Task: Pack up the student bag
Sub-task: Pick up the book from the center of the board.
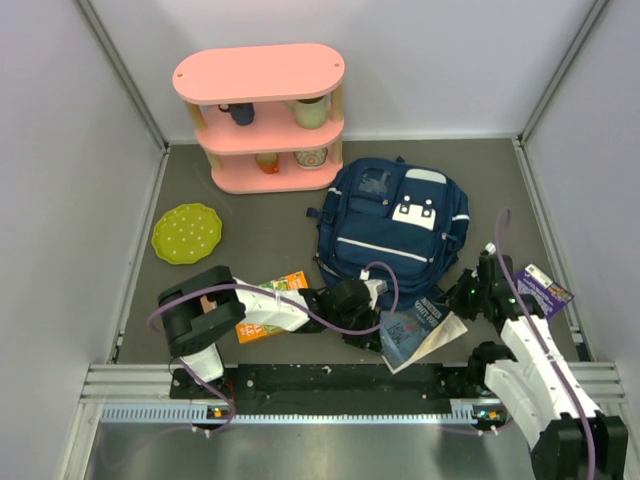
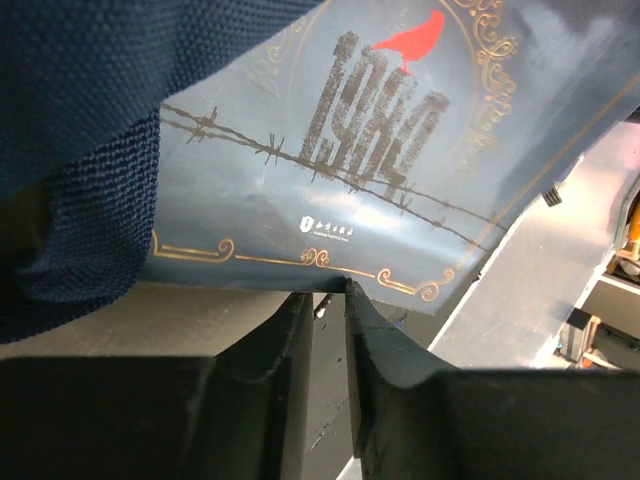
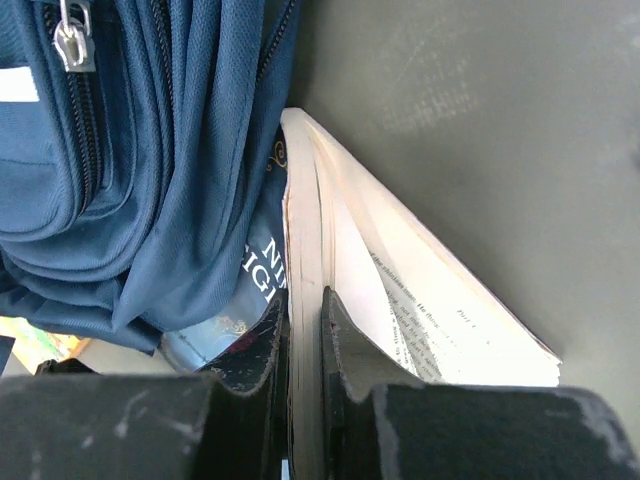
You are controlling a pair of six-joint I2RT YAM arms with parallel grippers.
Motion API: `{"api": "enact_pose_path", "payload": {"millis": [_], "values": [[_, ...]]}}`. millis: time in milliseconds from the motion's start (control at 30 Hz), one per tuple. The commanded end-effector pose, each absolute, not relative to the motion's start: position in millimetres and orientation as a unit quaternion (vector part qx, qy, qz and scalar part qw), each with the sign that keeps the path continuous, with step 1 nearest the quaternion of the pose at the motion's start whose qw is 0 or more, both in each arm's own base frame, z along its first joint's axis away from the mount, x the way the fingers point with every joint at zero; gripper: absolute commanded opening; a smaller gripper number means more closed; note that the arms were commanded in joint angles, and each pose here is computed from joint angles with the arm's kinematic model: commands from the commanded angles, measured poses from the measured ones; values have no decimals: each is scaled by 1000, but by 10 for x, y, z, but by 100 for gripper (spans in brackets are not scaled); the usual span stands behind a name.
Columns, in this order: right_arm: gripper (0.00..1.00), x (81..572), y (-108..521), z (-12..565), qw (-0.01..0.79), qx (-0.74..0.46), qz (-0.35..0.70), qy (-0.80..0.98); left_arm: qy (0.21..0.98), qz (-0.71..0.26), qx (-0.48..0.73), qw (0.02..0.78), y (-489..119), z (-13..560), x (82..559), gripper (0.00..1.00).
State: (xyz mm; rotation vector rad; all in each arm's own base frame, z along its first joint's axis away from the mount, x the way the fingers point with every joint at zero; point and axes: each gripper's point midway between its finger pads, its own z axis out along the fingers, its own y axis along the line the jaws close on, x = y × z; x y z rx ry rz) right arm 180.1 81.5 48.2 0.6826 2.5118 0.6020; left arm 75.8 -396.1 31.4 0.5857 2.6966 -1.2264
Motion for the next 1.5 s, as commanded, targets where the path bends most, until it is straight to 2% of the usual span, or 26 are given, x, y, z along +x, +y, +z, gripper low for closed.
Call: {"api": "enact_pose_path", "payload": {"millis": [0,33,167,400,467,567,667,800,900,1067,1133,1300,1467], "values": [[0,1566,895,829,205,263,227,915,837,-473,202,187,-4205,930,1143,34],[0,1523,829,904,208,266,209,918,829,-483,205,195,-4170,1057,1122,54],[0,1697,626,1521,290,267,175,902,814,-488,220,226,-3953,1245,1071,81],[0,1880,533,2180,366,253,170,879,786,-462,254,322,-3686,1814,1210,94],[0,1958,594,2477,406,208,191,869,774,-452,262,358,-3614,1976,1279,99],[0,2076,802,2883,454,118,241,849,762,-415,237,437,-3489,2199,1574,99],[0,2093,1208,3129,452,10,337,826,734,-412,238,485,-3432,2508,1843,99],[0,2199,1503,3311,467,-72,413,778,705,-449,241,493,-3378,2685,2191,99],[0,2306,1652,3049,427,-86,457,775,707,-450,242,488,-3351,2653,2376,99],[0,2622,1704,2016,326,-40,454,828,721,-463,243,454,-3450,2413,2411,99],[0,2631,1742,1767,308,-45,464,829,727,-468,239,442,-3498,2298,2435,99],[0,2834,1759,1324,294,-41,458,838,741,-482,243,399,-3644,1943,2482,99],[0,2951,1718,1113,307,-37,439,844,749,-512,255,334,-3803,1563,2476,99]]}}
